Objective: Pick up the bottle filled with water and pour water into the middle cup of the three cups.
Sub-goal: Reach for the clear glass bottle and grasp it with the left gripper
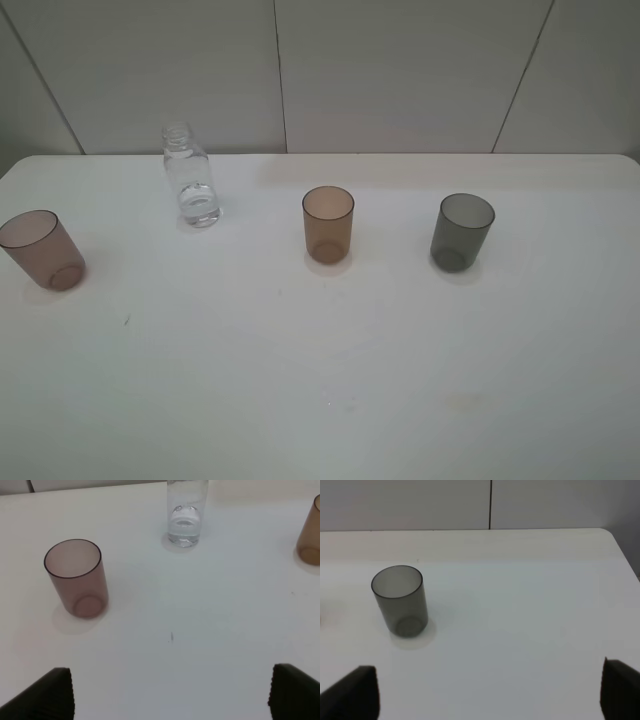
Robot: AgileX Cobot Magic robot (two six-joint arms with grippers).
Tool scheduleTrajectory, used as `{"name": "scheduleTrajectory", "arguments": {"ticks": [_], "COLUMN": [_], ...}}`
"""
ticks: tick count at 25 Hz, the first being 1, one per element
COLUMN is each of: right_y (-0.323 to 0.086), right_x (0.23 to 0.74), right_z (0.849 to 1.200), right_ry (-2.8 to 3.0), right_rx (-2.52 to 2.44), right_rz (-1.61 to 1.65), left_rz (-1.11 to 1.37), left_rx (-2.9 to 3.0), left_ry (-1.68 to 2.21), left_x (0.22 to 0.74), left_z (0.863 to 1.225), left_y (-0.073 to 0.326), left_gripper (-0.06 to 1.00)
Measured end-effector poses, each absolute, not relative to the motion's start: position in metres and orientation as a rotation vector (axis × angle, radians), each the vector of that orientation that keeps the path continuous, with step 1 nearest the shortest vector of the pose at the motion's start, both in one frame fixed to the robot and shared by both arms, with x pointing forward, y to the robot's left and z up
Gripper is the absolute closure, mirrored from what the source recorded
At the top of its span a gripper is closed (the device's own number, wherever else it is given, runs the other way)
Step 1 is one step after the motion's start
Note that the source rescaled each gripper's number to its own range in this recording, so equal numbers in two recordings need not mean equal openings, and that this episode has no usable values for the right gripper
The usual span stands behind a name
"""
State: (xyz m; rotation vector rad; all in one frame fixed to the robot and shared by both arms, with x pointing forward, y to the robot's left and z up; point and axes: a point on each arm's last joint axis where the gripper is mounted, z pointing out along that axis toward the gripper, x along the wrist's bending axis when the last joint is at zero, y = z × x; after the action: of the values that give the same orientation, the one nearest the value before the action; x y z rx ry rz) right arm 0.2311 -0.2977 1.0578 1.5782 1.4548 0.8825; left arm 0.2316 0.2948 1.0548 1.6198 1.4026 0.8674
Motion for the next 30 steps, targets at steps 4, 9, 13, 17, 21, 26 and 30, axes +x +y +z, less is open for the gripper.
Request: {"name": "scheduleTrajectory", "arguments": {"ticks": [4,9,13,17,21,26,30], "right_y": [-0.298,-0.298,-0.298,-0.298,-0.298,-0.298,-0.298], "right_x": [0.231,0.231,0.231,0.231,0.231,0.231,0.231], "right_z": [1.058,1.058,1.058,1.058,1.058,1.058,1.058], "right_ry": [1.455,1.455,1.455,1.455,1.455,1.455,1.455], "right_rx": [1.578,1.578,1.578,1.578,1.578,1.578,1.578], "right_rz": [0.883,0.883,0.883,0.883,0.883,0.883,0.883], "left_rz": [0.867,0.867,0.864,0.809,0.756,0.682,0.687], "left_rx": [1.62,1.62,1.619,1.704,1.784,1.723,1.729], "left_ry": [1.403,1.403,1.406,1.49,1.558,1.532,1.514], "left_x": [0.232,0.232,0.232,0.251,0.283,0.33,0.367], "left_z": [1.055,1.055,1.055,1.055,1.059,1.062,1.057], "left_y": [0.295,0.295,0.295,0.295,0.294,0.285,0.282], "left_gripper": [-0.06,-0.06,-0.06,-0.06,-0.06,-0.06,-0.06]}}
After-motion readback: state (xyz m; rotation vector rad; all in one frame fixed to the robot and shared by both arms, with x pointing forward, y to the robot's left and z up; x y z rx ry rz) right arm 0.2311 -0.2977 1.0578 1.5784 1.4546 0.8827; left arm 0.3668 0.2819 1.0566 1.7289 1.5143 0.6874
